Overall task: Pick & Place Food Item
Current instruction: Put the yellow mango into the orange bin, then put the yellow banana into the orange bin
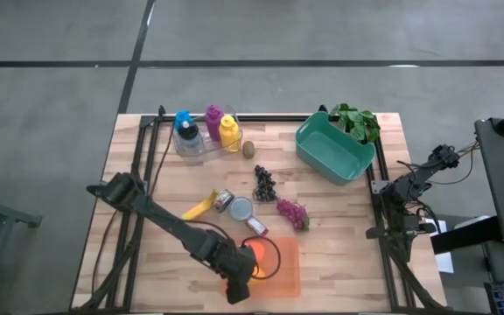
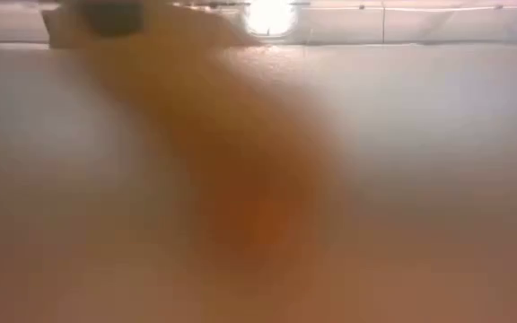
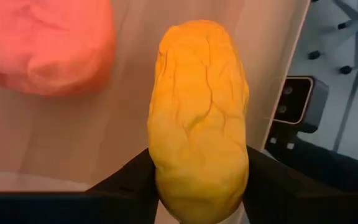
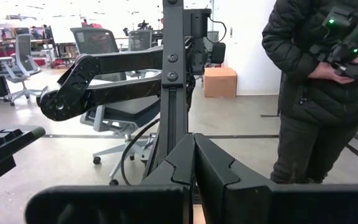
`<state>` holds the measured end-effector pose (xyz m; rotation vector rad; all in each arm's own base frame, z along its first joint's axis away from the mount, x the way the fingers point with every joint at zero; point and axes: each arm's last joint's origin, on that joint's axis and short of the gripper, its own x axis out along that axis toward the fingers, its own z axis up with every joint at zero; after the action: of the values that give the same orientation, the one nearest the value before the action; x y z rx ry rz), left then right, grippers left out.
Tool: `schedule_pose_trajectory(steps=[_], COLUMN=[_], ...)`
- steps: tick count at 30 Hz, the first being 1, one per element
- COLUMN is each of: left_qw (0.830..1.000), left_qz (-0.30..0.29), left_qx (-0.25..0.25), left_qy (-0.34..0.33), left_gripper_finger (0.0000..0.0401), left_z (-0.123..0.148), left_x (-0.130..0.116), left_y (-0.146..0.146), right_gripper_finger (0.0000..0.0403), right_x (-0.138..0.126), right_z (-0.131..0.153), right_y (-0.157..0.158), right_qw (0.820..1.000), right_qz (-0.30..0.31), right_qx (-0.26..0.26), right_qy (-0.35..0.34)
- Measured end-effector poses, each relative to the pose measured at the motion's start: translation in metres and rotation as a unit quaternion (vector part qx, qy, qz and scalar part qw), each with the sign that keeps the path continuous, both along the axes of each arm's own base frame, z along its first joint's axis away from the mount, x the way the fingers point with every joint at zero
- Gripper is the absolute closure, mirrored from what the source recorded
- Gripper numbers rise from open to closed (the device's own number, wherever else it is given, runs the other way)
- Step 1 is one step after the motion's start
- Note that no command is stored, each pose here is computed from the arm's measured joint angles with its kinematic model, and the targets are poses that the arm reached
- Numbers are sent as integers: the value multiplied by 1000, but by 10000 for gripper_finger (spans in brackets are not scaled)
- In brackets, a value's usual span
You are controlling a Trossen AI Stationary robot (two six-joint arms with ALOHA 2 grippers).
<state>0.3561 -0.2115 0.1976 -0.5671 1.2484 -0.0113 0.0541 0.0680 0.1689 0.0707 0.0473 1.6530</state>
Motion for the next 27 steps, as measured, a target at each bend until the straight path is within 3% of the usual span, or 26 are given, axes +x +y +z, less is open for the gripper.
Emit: schedule_pose_trajectory(steps=[6, 11, 19, 27], left_qw=[1000, 1000, 1000, 992], left_qz=[8, 7, 1, 73], left_qx=[-4, -4, -4, 71], left_qy=[-4, -4, -24, -73], left_gripper_finger=[140, 101, 93, 93], left_z=[4, 4, 24, 78], left_x=[1, 1, -2, -24], left_y=[3, 3, 14, 51], right_gripper_finger=[395, 395, 395, 395], right_x=[0, 0, 0, 0], right_z=[0, 0, 0, 0], right_y=[0, 0, 0, 0], right_qw=[1000, 1000, 1000, 1000], right_qz=[0, 0, 0, 0], right_qx=[0, 0, 0, 0], right_qy=[0, 0, 0, 0])
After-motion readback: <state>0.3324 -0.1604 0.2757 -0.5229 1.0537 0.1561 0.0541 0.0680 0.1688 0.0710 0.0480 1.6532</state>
